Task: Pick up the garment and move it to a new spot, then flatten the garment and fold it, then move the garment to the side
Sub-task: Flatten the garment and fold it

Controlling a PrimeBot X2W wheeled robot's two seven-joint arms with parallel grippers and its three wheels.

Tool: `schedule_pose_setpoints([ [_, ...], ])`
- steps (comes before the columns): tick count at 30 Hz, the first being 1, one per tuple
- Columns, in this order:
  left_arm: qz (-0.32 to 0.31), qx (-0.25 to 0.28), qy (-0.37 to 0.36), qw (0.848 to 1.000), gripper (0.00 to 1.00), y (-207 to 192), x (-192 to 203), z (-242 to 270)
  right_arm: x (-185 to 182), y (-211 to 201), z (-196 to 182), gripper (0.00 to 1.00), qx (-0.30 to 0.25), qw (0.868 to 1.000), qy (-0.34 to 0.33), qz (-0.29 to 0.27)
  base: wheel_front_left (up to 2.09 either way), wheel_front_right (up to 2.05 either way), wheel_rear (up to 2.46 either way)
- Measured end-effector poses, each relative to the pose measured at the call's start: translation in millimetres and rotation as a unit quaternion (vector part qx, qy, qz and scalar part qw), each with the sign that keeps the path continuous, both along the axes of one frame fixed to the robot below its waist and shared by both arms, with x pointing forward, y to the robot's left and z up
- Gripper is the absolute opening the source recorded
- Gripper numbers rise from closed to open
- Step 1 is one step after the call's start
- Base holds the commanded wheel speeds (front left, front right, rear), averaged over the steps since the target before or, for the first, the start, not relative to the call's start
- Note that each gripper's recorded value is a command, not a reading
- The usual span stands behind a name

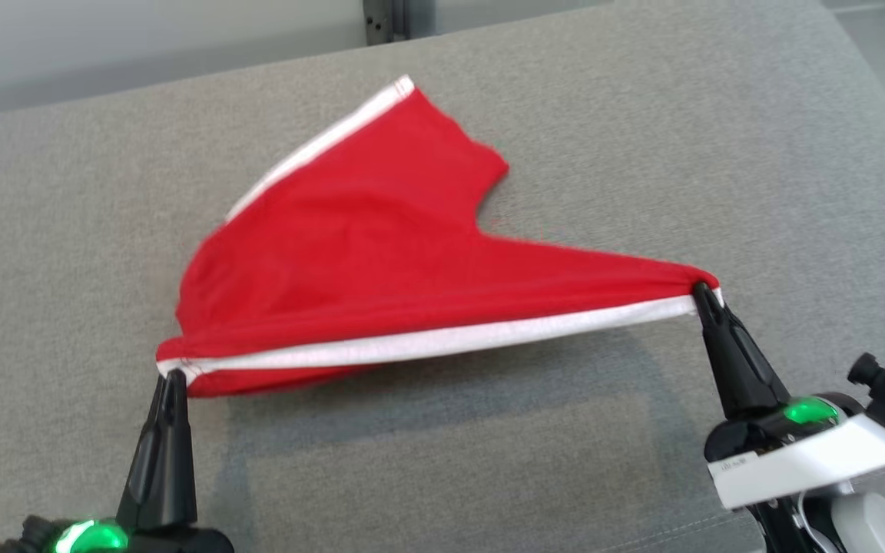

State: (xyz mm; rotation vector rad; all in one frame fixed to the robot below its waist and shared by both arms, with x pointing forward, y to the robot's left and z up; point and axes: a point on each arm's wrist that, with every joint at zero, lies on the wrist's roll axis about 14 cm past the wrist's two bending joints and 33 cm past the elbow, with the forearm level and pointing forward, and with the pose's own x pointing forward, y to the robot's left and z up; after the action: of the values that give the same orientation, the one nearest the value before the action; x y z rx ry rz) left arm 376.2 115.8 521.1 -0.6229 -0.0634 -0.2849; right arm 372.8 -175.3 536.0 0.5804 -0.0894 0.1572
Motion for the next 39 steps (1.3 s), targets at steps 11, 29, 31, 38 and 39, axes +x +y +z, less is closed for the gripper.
schedule_pose_setpoints([
  [11, -0.022, -0.01, 0.021, 0.999, 0.0, -18.4, -20.3, -7.1, -21.1, -7.3, 4.8, 0.0, -0.018, 0.999, 0.031, -0.013, 0.0, 0.0, 0.0],
  [29, 0.047, -0.038, 0.121, 0.991, 0.0, 3.0, 7.9, -69.6, 72.2, 20.0, -35.4, 0.0, -0.057, 0.995, 0.07, 0.032, 0.0, 0.0, 0.0],
  [31, 0.055, -0.038, 0.133, 0.989, 0.0, 5.5, 17.1, -76.6, 87.7, 24.5, -39.2, 0.0, -0.064, 0.994, 0.073, 0.04, 0.0, 0.0, 0.0],
  [38, 0.088, -0.041, 0.16, 0.982, 0.0, 17.3, 55.8, -96.9, 149.5, 53.1, -60.2, 0.0, -0.109, 0.985, 0.099, 0.09, 0.0, 0.0, 0.0],
  [39, 0.09, -0.039, 0.162, 0.982, 0.0, 18.6, 59.6, -99.0, 156.1, 58.2, -63.2, 0.0, -0.115, 0.983, 0.103, 0.098, 0.0, 0.0, 0.0],
])
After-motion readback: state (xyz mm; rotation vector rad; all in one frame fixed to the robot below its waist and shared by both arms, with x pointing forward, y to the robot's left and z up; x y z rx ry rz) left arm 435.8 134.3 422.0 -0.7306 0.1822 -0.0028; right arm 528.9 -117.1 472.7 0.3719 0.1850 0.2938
